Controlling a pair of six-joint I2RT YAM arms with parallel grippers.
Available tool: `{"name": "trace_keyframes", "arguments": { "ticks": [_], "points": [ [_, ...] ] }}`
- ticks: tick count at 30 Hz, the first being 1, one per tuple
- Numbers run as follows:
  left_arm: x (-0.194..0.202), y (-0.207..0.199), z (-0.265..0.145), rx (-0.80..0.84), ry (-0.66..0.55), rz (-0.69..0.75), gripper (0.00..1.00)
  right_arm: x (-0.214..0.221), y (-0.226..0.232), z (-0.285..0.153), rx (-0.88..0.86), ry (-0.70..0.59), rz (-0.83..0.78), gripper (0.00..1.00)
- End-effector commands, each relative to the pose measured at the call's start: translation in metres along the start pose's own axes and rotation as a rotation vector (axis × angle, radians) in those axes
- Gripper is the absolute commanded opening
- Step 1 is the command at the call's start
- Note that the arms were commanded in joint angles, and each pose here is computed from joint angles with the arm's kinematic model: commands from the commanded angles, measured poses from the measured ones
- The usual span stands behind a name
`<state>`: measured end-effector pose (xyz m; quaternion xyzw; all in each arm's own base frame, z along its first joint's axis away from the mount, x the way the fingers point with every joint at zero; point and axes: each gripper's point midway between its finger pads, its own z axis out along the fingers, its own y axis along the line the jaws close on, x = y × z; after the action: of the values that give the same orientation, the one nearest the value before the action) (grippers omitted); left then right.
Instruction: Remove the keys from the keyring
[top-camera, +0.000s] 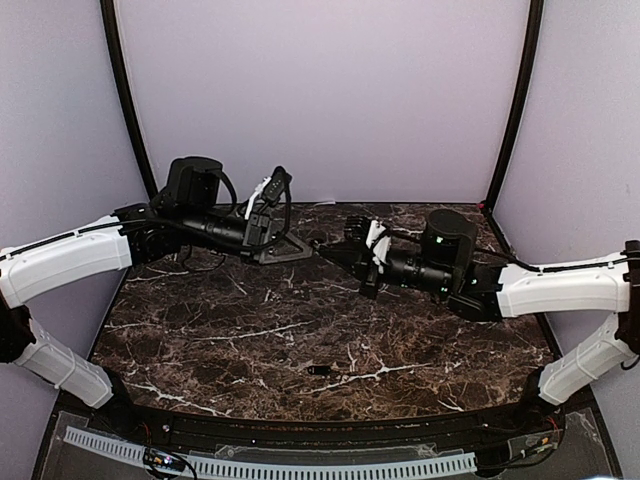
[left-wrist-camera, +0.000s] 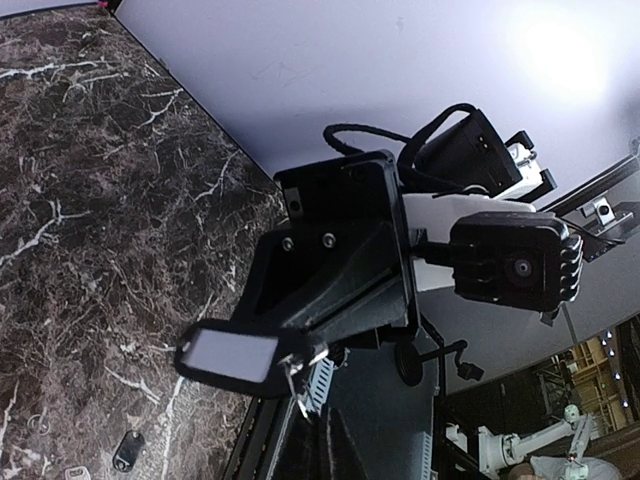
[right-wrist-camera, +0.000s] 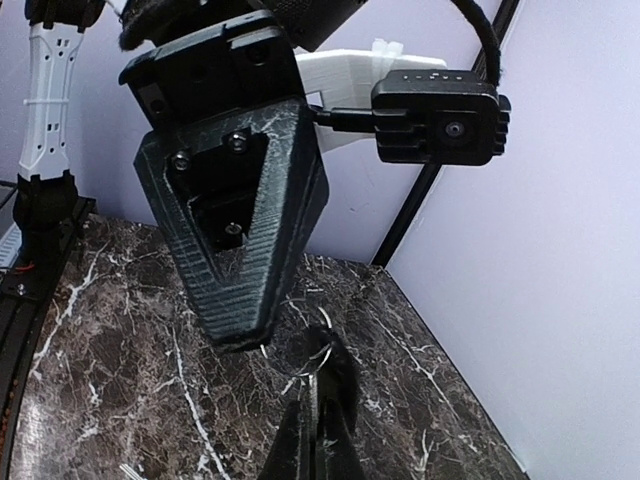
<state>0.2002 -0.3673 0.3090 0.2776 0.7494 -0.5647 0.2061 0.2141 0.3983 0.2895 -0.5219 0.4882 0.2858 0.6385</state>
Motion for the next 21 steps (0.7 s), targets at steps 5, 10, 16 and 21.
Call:
{"name": "trace_keyframes", "arguments": {
  "ticks": [5,10,16,21],
  "points": [
    [0.016,-0.026,-0.008,0.091,0.089,0.010,0.00,0.000,-0.014,-0.004,-0.006,0.047,-0.145,0.00],
    [0.015,-0.026,-0.008,0.091,0.085,0.020,0.00,0.001,-0.011,-0.004,-0.030,0.045,-0.138,0.00],
    [-0.004,-0.008,-0.020,-0.049,-0.049,0.114,0.00,-0.002,-0.007,-0.003,-0.047,0.018,-0.046,0.00],
    [-0.015,0.003,-0.034,-0.150,-0.172,0.283,0.14,-0.014,-0.010,-0.002,-0.052,-0.015,0.113,0.00]
  ]
}}
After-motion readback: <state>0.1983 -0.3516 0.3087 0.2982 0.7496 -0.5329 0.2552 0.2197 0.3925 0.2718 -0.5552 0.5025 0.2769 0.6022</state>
